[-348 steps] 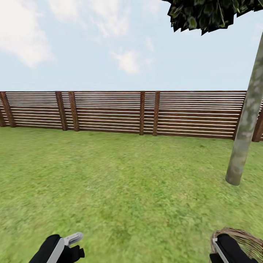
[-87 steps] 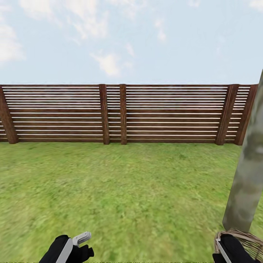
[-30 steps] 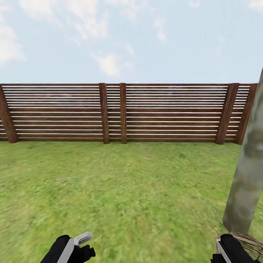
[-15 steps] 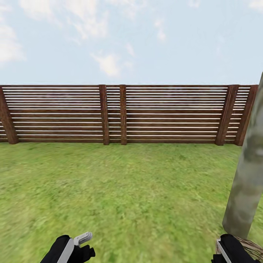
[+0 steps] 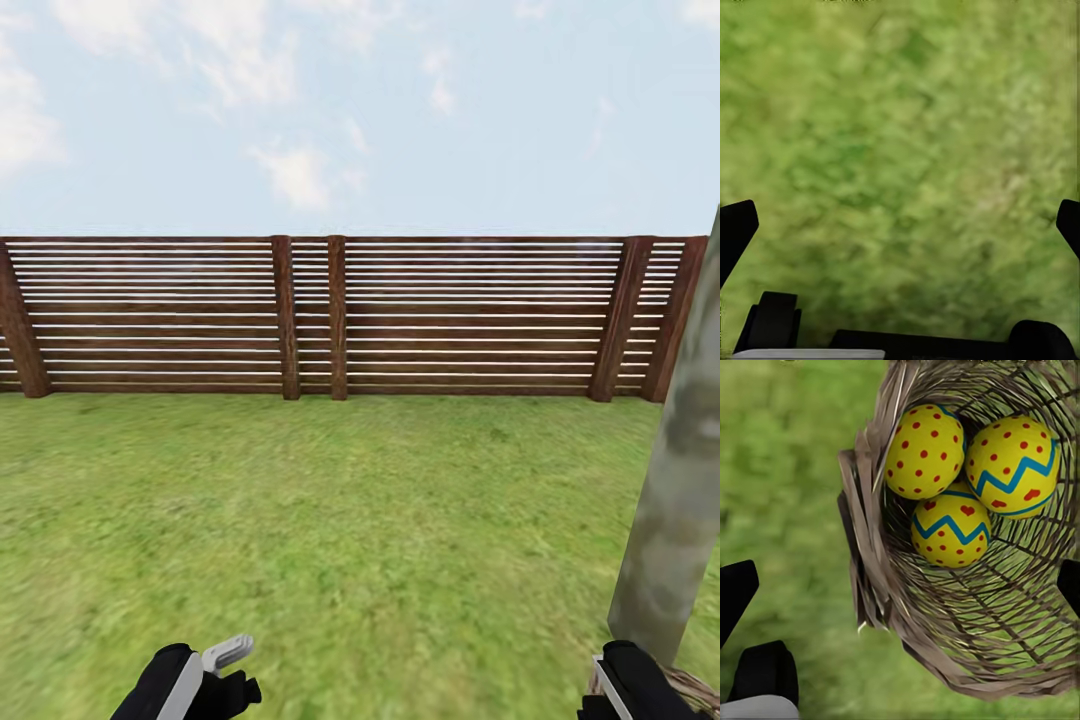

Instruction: Take the three Easter eggs out of the wicker basket on the lawn in the garden, then place them on the lawn next to a single tree (choose any tree) so that all three eggs are next to the same tree and none are left in the basket.

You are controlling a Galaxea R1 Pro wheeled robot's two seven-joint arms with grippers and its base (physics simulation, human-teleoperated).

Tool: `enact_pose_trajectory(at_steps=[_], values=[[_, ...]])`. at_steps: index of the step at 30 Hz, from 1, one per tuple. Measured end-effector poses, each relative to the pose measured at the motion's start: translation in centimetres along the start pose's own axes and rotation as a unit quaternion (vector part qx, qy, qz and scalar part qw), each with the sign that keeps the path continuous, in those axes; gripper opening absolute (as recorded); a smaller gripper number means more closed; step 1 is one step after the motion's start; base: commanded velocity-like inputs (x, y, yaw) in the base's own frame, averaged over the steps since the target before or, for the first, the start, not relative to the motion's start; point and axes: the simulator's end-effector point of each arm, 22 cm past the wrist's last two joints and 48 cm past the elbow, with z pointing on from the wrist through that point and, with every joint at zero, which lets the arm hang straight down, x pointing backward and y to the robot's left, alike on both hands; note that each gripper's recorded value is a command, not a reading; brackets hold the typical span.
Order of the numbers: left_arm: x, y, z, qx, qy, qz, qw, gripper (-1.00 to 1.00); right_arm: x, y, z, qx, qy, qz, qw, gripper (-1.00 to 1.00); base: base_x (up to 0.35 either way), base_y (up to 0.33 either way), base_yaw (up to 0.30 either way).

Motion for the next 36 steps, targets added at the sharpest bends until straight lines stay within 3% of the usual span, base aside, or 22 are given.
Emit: enact_pose_trajectory(at_steps=[36], values=[[-2.6, -1.9, -6.3, 0.0, 0.0, 0.0, 1.0, 1.0, -2.4, -1.7, -6.4, 0.001, 0.0, -0.001, 1.0, 1.0, 0.0, 0.0, 0.0]])
